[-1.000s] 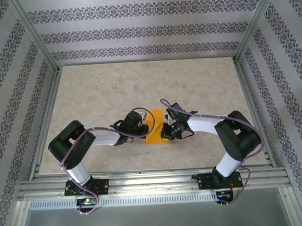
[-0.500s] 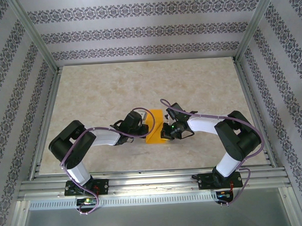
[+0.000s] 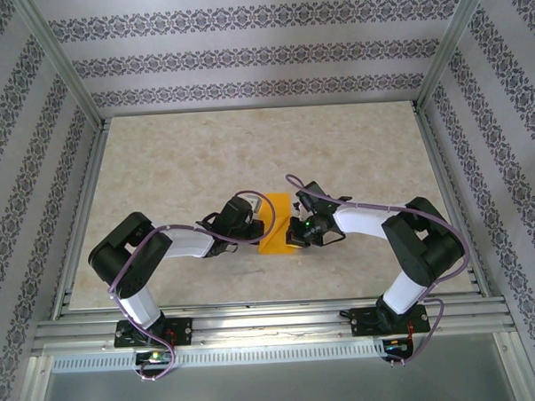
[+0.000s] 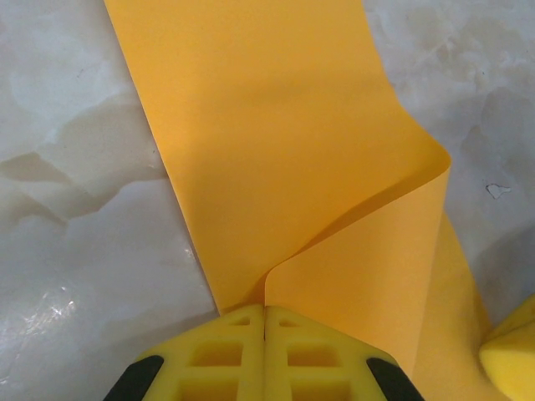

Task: Fold a paper plane with a square sheet of paper (pick it up from the middle)
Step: Fold the triangle a second time at the center of the table.

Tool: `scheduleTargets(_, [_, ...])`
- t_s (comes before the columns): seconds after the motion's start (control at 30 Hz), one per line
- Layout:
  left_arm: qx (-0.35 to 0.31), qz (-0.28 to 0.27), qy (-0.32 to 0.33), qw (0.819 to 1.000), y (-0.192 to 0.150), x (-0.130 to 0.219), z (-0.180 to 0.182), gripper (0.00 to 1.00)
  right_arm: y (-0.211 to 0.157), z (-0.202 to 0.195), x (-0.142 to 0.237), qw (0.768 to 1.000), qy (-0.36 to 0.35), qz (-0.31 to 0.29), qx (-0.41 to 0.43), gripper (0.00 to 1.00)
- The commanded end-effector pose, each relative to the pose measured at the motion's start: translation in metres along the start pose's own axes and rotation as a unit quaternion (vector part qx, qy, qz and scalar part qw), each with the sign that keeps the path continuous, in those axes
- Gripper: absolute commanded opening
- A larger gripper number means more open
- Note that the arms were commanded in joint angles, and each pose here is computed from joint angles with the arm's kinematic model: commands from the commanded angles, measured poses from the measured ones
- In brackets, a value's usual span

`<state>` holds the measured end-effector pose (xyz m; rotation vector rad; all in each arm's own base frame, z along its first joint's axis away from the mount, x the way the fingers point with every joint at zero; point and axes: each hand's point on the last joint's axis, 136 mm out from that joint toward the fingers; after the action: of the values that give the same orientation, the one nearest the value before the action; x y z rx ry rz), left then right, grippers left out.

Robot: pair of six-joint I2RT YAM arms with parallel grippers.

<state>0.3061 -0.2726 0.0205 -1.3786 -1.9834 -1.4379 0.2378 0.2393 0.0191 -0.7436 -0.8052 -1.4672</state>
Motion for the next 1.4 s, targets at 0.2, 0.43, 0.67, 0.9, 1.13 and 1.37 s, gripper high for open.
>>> scheduleTargets(0.2, [0.014,0.01,0.009,1.0,-0.007,0.0,0.009,0.01,0.035,0.042,0.026,0.988,0.125,-0.082,-0.041,0.0])
scheduleTargets(0.43, [0.014,0.012,0.009,1.0,-0.009,-0.001,0.01,0.01,0.049,0.063,0.003,0.977,0.182,-0.078,-0.076,0.0])
scheduleTargets(0.67, [0.015,0.011,0.009,1.0,-0.009,-0.001,0.01,0.01,0.045,0.058,-0.009,0.981,0.168,-0.062,-0.077,0.0])
scheduleTargets(0.9, [0.012,0.016,0.011,1.0,-0.009,-0.001,0.01,0.01,0.041,0.049,-0.018,0.982,0.159,-0.05,-0.084,0.0])
scheduleTargets(1.13, [0.011,0.017,0.012,1.0,-0.008,-0.001,0.01,0.01,0.031,0.026,-0.028,0.985,0.13,-0.04,-0.104,0.0])
scheduleTargets(1.37, [0.009,0.021,0.013,1.0,-0.009,-0.002,0.01,0.01,0.023,0.004,-0.031,0.986,0.098,-0.049,-0.129,0.0])
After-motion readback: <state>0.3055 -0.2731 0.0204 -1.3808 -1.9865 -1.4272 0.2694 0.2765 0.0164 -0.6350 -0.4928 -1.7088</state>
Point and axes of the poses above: each hand's point on the last joint's axis, 136 mm out from that joint toward the fingers, its own x axis back along the fingers, its own z axis along the line the jaws close on, y = z × x, and after that the axes turned 6 degrees about x, right-handed
